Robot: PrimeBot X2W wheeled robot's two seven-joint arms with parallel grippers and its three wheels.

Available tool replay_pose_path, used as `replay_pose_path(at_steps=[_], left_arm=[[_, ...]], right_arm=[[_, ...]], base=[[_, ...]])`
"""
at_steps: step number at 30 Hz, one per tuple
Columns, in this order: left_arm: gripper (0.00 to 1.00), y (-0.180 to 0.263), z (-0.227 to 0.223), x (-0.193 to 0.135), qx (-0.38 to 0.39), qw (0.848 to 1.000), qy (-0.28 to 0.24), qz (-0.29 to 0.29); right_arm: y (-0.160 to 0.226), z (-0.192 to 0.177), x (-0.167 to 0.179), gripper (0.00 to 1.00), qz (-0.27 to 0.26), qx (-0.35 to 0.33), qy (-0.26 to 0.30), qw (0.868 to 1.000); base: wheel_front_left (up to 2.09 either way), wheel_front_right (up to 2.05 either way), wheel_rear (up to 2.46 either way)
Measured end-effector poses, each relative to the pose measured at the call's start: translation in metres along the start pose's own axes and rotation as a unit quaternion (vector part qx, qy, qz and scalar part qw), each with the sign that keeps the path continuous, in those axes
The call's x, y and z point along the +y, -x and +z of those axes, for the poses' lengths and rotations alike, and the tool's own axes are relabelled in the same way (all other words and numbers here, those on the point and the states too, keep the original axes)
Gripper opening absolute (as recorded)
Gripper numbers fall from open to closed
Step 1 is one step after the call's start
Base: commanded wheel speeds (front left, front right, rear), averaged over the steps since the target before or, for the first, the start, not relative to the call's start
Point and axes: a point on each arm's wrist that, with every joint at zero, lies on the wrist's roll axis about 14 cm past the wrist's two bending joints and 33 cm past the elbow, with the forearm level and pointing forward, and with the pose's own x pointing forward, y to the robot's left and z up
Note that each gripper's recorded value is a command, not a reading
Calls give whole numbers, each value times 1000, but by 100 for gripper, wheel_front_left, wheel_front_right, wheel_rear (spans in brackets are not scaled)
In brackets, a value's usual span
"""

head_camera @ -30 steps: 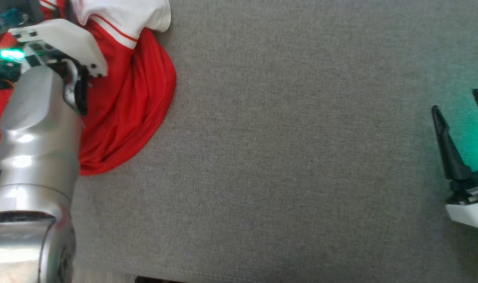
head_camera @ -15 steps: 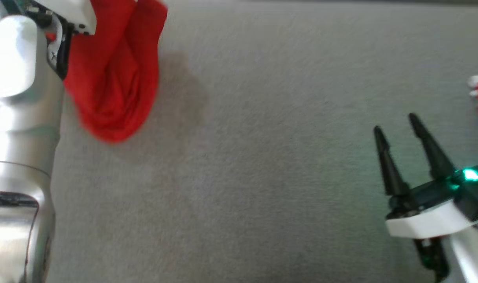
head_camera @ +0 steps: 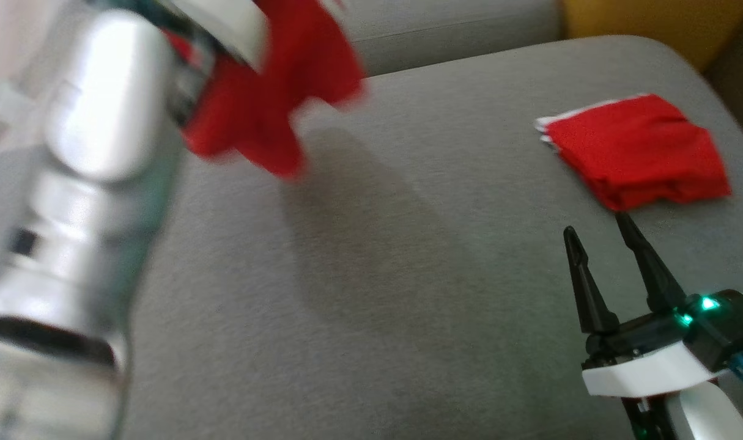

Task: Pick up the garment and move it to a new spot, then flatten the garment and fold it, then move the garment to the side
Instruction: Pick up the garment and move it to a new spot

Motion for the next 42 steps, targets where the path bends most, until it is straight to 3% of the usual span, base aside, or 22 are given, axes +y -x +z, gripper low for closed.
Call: replay_pose_path(at_steps=[3, 6, 7, 11, 12, 13, 17, 22, 25, 31, 36, 42], left_arm=[[0, 5, -38, -75, 35, 995, 30, -84], [0, 37, -96, -144, 87, 982, 38, -166], [0, 37, -96, -144, 87, 982, 38, -166], [0, 99, -165, -212, 152, 959, 117, -208], [45, 114, -176, -226, 166, 953, 143, -207], [100, 128, -183, -240, 180, 946, 168, -209], [100, 160, -181, -272, 191, 933, 219, -210], [100, 156, -150, -230, 144, 957, 235, -89], [100, 180, -151, -199, 150, 960, 237, -1], [100, 239, -151, -124, 153, 953, 201, 165], [100, 277, -138, -91, 140, 946, 171, 237], [100, 317, -134, -79, 148, 934, 152, 287]], right_arm=[[10, 3, -10, 100, -23, -2, 0, 1000], [13, -3, -14, 100, -37, 7, -4, 999], [13, -3, -14, 100, -37, 7, -4, 999], [15, -14, -18, 100, -49, 26, -10, 998], [17, -17, -18, 100, -52, 31, -12, 998], [17, -21, -19, 100, -55, 37, -14, 998], [17, -28, -20, 100, -59, 45, -22, 997], [26, -39, -17, 100, -61, 60, -35, 996], [33, -45, -16, 100, -63, 68, -41, 995], [24, -44, -5, 100, -49, 60, -52, 996], [22, -41, 8, 100, -34, 53, -58, 996], [37, -48, 13, 100, -28, 69, -48, 996]], base=[[0, 0, 0], [0, 0, 0], [0, 0, 0], [0, 0, 0], [0, 0, 0], [0, 0, 0], [0, 0, 0], [0, 0, 0], [0, 0, 0], [0, 0, 0], [0, 0, 0], [0, 0, 0]])
